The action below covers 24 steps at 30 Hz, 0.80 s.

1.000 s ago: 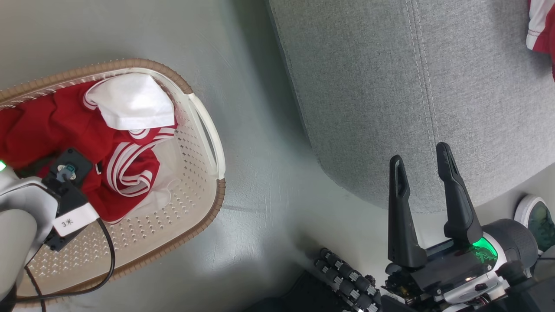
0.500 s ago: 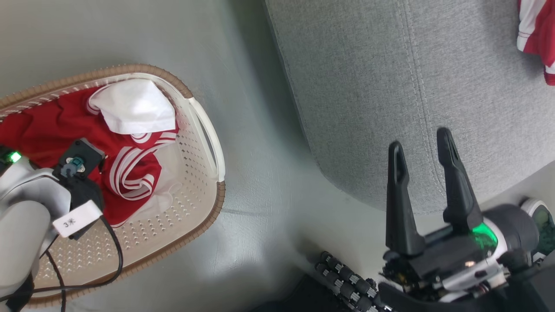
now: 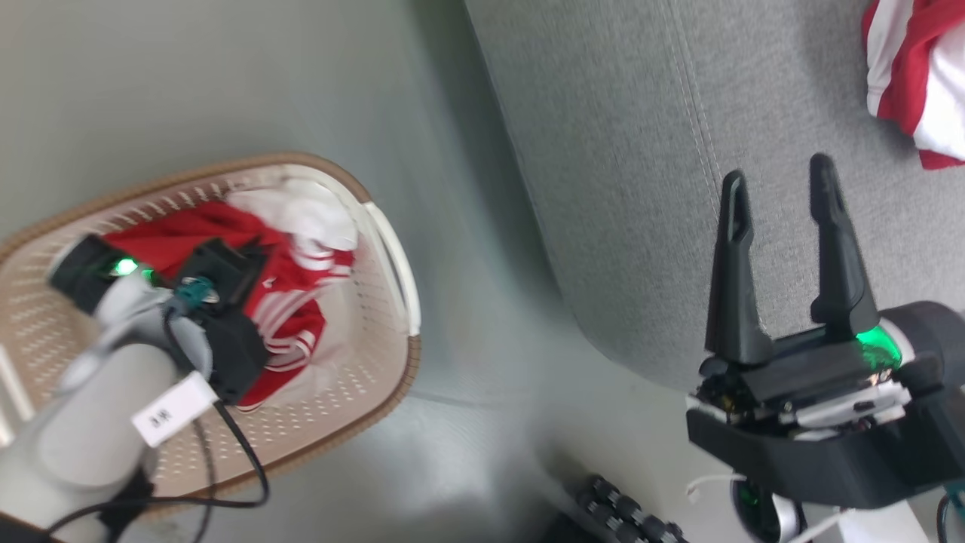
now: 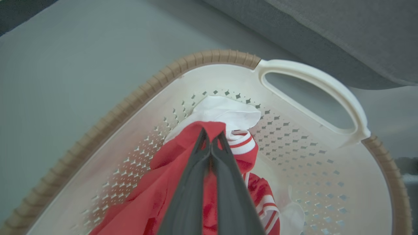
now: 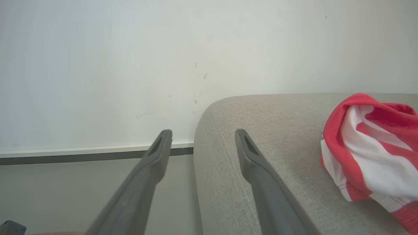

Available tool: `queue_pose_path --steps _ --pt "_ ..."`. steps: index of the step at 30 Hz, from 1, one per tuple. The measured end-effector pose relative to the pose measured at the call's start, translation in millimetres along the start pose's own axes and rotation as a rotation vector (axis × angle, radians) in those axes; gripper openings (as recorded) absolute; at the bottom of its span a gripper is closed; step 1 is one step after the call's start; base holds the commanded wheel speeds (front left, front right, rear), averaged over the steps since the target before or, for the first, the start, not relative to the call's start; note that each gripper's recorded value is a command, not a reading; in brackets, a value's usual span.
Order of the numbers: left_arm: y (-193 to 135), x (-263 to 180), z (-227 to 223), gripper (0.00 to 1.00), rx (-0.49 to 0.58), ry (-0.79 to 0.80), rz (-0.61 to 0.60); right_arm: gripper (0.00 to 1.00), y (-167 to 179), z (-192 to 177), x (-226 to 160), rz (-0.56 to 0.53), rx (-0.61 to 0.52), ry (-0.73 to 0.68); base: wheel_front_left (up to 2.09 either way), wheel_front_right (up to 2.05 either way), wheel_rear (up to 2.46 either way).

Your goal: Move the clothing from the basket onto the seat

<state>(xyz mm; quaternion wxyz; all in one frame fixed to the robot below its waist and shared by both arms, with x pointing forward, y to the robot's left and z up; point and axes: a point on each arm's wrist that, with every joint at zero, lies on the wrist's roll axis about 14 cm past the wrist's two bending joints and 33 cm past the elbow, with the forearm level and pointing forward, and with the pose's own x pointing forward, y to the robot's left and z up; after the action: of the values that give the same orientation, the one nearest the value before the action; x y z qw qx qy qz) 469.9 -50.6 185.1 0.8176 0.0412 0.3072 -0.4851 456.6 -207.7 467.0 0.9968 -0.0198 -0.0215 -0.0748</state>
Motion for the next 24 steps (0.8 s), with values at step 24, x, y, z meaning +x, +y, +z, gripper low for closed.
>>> queue_pose_path --steps 24 --pt "-15.8 -112.5 143.4 0.0 -0.059 -0.393 0.122 1.0 25.3 47.5 5.6 0.073 0.115 -0.116 0.0 0.0 0.0"
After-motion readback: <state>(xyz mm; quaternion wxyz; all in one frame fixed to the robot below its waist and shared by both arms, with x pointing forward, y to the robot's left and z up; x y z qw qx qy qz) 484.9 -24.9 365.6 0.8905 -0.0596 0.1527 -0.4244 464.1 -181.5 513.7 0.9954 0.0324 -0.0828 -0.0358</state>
